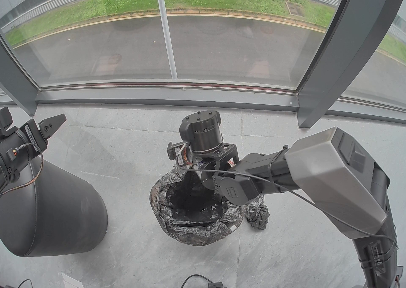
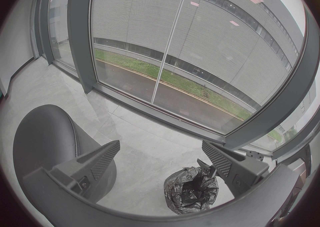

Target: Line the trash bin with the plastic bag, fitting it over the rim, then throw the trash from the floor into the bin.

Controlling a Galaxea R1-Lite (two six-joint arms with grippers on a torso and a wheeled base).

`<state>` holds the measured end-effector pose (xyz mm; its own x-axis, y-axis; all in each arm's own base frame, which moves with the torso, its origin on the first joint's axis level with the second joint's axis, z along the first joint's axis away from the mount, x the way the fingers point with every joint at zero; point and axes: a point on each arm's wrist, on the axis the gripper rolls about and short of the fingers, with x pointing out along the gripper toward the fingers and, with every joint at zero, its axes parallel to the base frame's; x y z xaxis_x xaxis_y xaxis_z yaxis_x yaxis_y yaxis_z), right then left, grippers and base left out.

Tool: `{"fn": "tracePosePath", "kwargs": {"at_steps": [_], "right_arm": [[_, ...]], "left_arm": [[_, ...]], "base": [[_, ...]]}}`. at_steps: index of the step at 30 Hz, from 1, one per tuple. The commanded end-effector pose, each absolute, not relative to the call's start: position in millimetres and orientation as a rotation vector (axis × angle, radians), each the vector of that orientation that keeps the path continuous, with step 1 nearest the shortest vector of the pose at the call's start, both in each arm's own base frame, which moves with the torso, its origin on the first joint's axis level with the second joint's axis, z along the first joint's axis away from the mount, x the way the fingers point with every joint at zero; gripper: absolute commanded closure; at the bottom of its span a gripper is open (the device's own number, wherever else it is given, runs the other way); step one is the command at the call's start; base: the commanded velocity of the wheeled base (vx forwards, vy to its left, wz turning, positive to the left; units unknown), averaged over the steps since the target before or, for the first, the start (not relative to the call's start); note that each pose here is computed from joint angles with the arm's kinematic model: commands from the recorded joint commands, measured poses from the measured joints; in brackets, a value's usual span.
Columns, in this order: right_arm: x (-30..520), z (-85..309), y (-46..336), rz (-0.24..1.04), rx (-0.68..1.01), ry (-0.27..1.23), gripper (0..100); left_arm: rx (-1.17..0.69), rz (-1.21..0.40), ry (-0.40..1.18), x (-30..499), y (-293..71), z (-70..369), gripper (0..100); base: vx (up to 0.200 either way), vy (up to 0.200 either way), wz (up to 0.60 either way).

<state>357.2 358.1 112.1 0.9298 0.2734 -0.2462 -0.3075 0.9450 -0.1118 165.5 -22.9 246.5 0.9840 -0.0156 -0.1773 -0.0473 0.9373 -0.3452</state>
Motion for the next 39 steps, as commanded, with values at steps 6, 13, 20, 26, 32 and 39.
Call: {"fn": "tracePosePath", "kwargs": {"at_steps": [6, 13, 20, 26, 32, 39], "right_arm": [[360.7, 80.3, 366.3, 0.256, -0.188, 0.259, 0], [355.2, 79.6, 358.6, 0.242, -0.313, 0.268, 0], [352.0, 64.3, 353.8, 0.243, -0.386, 0.26, 0], [353.5, 53.6, 345.1, 0.219, -0.403, 0.28, 0], [355.8, 40.1, 342.1, 0.212, -0.411, 0.292, 0], [367.0, 18.2, 344.8, 0.206, -0.411, 0.266, 0]], "left_arm": [[-0.354, 0.024, 0.205, 170.5, -23.2, 240.3, 0], [-0.351, 0.025, 0.217, 172.5, -23.8, 237.5, 0], [-0.351, 0.027, 0.219, 173.3, -23.7, 237.1, 0], [-0.35, 0.028, 0.226, 174.3, -23.8, 235.4, 0], [-0.351, 0.03, 0.232, 175.7, -24.0, 234.3, 0], [-0.351, 0.028, 0.229, 174.9, -24.2, 234.9, 0]], "base": [[0.0, 0.0, 0.0], [0.0, 0.0, 0.0], [0.0, 0.0, 0.0], [0.0, 0.0, 0.0], [0.0, 0.0, 0.0], [0.0, 0.0, 0.0]]}}
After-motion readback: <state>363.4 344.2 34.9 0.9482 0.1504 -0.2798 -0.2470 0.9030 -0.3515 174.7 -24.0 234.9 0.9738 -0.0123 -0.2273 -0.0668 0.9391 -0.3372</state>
